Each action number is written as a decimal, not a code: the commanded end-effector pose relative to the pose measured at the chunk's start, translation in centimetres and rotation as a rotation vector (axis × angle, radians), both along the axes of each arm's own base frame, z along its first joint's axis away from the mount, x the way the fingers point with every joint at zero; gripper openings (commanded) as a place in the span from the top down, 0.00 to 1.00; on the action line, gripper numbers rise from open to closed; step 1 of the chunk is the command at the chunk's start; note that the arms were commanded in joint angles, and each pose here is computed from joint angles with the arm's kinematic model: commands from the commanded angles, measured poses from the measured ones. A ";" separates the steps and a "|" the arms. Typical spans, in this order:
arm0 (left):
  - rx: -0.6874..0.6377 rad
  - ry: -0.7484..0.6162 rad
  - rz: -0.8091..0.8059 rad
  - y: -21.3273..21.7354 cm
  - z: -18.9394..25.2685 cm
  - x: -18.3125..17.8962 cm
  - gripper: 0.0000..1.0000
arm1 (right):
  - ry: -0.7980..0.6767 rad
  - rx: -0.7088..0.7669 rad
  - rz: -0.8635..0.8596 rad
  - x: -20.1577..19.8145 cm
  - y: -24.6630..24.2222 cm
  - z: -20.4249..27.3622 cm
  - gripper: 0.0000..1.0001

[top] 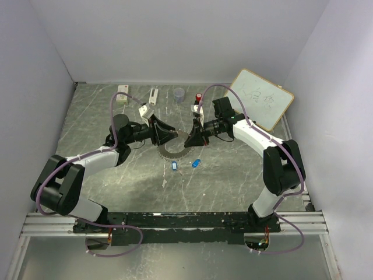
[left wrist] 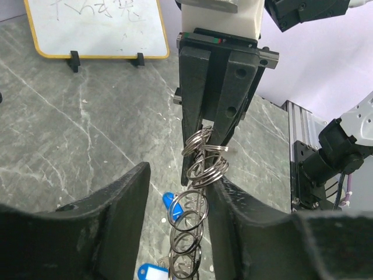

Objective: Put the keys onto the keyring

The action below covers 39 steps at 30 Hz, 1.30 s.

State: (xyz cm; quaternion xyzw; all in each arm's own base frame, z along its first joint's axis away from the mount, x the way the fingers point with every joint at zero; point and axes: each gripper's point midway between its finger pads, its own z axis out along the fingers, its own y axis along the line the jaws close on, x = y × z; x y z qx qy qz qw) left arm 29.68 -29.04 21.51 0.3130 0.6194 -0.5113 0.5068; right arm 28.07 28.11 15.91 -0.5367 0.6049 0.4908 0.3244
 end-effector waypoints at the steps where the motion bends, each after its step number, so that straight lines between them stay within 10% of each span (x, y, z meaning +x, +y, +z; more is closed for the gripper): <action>1: 0.001 -0.043 -0.008 -0.8 0.6 0.2 0.51 | 0.002 0.031 0.029 -0.2 0.1 0.4 1.00; 12: 0.004 -0.037 -0.014 -0.8 0.4 -0.4 0.92 | 0.009 0.027 0.024 -0.1 0.2 0.3 1.00; 18: -0.020 -0.076 -0.009 -0.4 0.9 -1.4 0.93 | 0.022 0.026 -0.021 0.5 0.3 0.3 0.98; 26: -0.031 -0.155 0.097 1.3 1.4 -1.8 0.93 | -0.012 0.034 -0.325 4.3 0.0 1.9 0.57; 39: -0.055 -0.204 0.142 2.0 1.8 -2.3 0.93 | -0.177 0.086 -0.783 5.5 -0.1 8.1 0.51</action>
